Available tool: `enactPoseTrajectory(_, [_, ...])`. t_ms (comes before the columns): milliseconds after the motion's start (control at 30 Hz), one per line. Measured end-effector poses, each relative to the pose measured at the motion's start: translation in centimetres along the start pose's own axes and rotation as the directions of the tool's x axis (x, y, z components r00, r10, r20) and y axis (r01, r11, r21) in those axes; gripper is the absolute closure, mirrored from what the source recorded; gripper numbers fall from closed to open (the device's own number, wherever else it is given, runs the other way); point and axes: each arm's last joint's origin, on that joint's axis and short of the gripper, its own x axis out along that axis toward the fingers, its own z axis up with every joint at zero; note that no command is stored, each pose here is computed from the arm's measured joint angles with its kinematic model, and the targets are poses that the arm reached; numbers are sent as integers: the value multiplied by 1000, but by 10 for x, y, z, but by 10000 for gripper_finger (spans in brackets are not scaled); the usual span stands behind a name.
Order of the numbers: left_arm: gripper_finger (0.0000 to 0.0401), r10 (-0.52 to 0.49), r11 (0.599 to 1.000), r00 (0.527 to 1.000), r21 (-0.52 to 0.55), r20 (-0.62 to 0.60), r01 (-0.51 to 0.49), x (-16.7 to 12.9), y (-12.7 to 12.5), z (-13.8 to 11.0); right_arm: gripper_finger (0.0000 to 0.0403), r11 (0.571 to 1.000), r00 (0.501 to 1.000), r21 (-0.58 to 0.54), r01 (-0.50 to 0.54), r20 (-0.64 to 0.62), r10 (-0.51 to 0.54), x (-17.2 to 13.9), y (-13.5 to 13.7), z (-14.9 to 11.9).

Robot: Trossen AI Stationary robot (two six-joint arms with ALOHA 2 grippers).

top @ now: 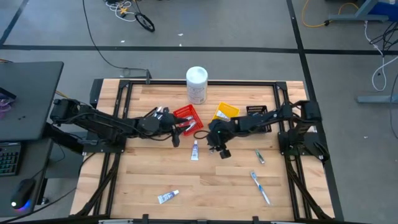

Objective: Pick & Place Travel size toiletries
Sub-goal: Put the left silver nail clipper into the red basket

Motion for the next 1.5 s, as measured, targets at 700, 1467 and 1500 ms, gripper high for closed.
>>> enactPoseTrajectory(700, [248,-42,999,998,-29,-39,41,0,-1,-3,237,996,963,-80,36,-265,-56,6,1,-20])
enactPoseTrajectory(1467, [248,-42,999,998,-30,-39,41,0,-1,-3,353,991,985,133,23,-173,0,7,7,3])
enactPoseTrajectory(1500, [248,-42,999,998,-29,-39,41,0,-1,-3,353,990,989,140,24,-145,-3,4,7,10])
